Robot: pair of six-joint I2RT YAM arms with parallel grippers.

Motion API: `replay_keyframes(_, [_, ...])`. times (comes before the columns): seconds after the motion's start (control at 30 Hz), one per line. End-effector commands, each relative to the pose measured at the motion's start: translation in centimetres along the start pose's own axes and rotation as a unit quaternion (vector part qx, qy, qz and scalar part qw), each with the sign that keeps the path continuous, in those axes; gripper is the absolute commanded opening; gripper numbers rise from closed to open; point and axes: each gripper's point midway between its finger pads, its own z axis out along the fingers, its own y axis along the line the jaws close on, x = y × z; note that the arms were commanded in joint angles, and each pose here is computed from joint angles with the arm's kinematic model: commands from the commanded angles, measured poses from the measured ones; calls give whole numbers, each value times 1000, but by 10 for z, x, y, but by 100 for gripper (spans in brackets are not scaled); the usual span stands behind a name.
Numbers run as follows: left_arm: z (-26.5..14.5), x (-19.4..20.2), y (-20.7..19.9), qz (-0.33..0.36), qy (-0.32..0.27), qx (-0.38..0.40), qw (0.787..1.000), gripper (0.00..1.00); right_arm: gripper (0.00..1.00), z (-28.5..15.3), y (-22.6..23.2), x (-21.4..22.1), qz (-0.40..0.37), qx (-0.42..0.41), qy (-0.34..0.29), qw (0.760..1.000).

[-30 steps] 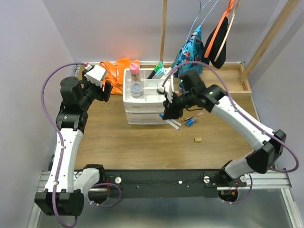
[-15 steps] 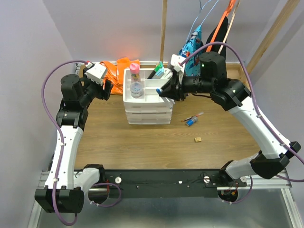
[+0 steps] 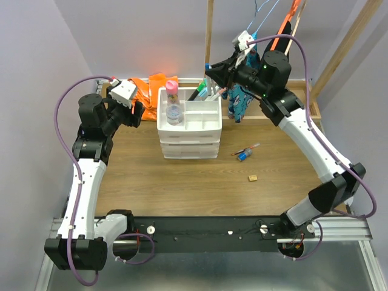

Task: Sort the stationery into containers
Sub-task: Place the pen in the storage box.

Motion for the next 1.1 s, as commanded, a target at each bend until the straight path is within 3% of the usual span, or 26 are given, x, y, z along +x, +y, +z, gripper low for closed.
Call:
replay_keyframes(0.0, [-5,-8,1,11,-13,-3,1000,74,0,18,-15,0,30,18,-43,998])
replay_keyframes(1.07, [12,7,7,8,6,-4,1000,74,0,25,-59,70,82,65,6,994])
